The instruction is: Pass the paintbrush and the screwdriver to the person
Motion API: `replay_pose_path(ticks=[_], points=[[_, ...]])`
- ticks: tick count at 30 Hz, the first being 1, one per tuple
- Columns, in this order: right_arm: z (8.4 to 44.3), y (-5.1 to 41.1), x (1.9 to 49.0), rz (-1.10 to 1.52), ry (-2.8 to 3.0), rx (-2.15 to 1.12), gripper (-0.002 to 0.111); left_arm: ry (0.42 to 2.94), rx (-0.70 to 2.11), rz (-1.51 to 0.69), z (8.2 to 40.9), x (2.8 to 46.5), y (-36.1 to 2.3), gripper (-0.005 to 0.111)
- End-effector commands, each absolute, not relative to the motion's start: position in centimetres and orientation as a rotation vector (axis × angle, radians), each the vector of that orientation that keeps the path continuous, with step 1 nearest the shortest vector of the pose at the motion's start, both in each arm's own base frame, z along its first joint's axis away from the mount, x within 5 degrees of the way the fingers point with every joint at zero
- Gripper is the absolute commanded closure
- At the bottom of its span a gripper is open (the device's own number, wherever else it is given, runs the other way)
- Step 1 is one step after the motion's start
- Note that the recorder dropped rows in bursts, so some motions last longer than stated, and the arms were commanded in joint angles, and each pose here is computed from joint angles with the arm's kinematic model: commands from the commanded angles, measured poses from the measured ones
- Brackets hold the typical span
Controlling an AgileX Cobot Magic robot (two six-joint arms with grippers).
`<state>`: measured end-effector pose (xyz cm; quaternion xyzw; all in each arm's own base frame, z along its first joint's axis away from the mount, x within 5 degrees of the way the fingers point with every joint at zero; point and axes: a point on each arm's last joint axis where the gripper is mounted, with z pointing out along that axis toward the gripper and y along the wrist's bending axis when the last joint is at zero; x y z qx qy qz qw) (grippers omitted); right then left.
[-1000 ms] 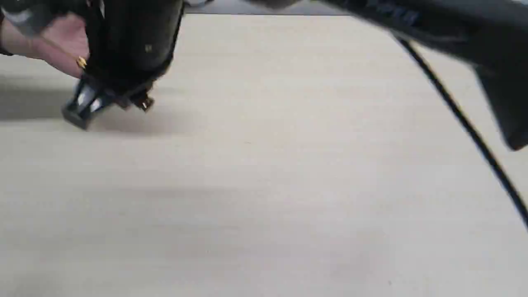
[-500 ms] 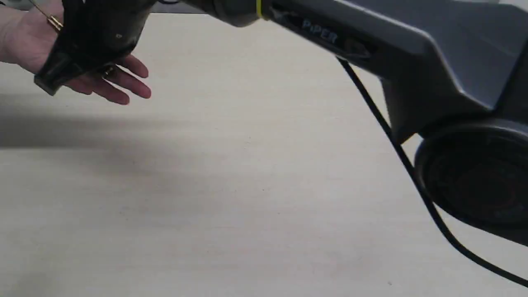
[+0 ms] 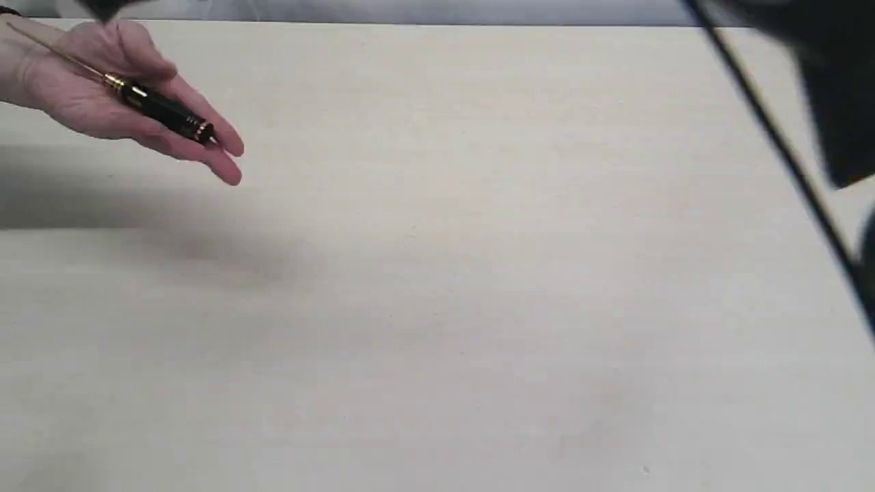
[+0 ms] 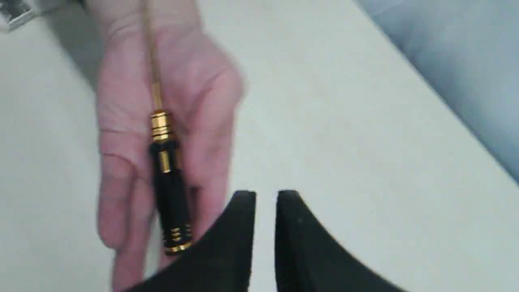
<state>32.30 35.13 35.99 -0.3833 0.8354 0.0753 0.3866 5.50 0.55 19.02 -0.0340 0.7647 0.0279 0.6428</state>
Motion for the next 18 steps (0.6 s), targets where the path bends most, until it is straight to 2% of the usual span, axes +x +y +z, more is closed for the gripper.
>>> replay_pose_path(ticks=[1,6,9,12,18], points=[[41.9,31.0,31.2,0.221,2.052,-0.854,0.104,1.731,-0.074,0.056,19.1,5.5,0.5,0.107],[47.5,26.6,27.2,0.268,1.864,-0.808,0.104,1.731,-0.074,0.056,19.1,5.5,0.5,0.107],[49.1,23.1,24.2,0.253,1.772,-0.785,0.104,1.731,-0.074,0.056,19.1,5.5,0.5,0.107],[48.7,19.2,20.7,0.268,1.698,-0.724,0.104,1.731,-0.074,0.056,19.1,5.5,0.5,0.107],[45.7,12.6,14.1,0.397,1.557,-0.613,0.104,1.731,-0.074,0.056,19.1,5.5,0.5,0.107]])
